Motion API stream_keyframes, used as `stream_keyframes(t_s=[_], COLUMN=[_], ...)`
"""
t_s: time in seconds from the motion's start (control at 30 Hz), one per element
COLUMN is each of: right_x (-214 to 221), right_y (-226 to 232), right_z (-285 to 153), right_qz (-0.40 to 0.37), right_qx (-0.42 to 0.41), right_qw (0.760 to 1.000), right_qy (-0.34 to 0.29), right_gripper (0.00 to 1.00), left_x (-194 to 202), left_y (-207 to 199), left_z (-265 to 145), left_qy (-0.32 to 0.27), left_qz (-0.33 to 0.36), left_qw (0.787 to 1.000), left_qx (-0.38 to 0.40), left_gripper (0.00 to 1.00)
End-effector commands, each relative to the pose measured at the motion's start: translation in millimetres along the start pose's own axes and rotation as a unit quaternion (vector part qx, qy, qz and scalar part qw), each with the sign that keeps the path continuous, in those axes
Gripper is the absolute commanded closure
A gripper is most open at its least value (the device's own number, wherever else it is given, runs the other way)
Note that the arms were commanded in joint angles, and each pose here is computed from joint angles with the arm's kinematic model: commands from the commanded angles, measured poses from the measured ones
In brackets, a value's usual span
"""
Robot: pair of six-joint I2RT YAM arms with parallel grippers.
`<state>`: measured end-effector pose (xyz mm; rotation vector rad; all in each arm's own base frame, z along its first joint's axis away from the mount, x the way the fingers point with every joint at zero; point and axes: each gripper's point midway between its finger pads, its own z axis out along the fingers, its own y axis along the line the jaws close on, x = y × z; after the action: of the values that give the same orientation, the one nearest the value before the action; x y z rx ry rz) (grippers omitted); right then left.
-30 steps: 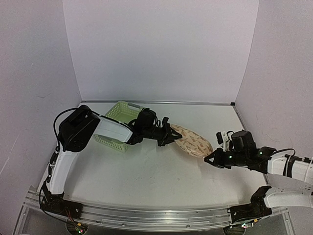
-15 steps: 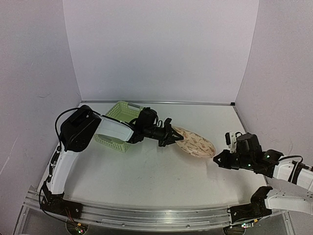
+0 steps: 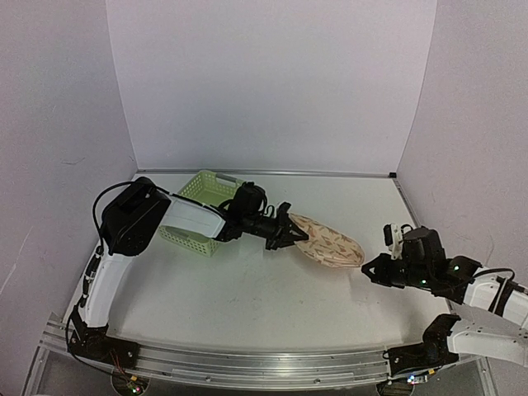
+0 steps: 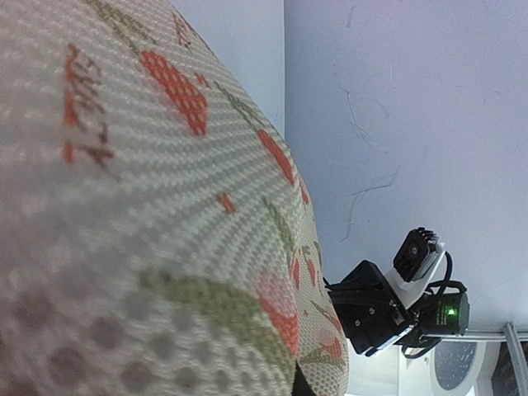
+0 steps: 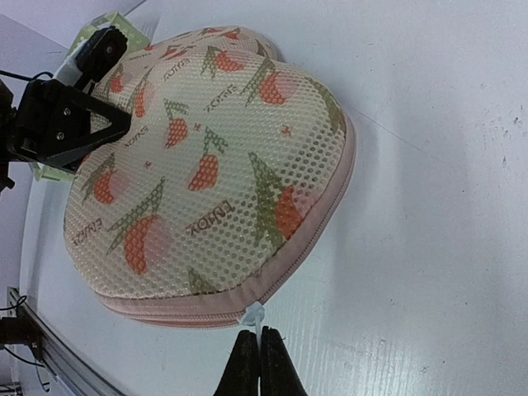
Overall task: Unzip the laundry bag and remove the bra
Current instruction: Unzip the zipper of the laundry bag, then set the laundry bag at the center of the board.
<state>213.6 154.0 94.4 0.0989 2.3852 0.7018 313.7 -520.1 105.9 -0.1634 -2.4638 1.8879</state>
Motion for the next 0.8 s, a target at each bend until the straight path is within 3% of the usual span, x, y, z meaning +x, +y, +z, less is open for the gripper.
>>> stream_keyframes(t_s=[0.0,0.2,0.43,0.77], right_x=[1,1,-5,-27], right_y=[3,9,18,49], right_z=[-2,-1,6,31], right_qz=[0.005,0.013,0.021,0.026], right_qx=[-0.012,-0.021,-0.029,-0.051], right_qw=[1.000,1.000,0.999,0.998], right_qy=[-0.003,-0.001,0.001,0.000], right_gripper=[1.00,1.00,1.00,1.00], left_x=[-15,-17,-23,0], left_y=[-64,-70,-72,-61], left_z=[-26,-31,-45,-71], left_qy=[-0.016,-0.024,-0.054,-0.073], left_qz=[0.060,0.066,0.074,0.051], left_qw=[0.997,0.997,0.994,0.990], left_qx=[0.039,0.019,-0.051,-0.111], left_gripper=[0.81,0.53,0.42,0.31])
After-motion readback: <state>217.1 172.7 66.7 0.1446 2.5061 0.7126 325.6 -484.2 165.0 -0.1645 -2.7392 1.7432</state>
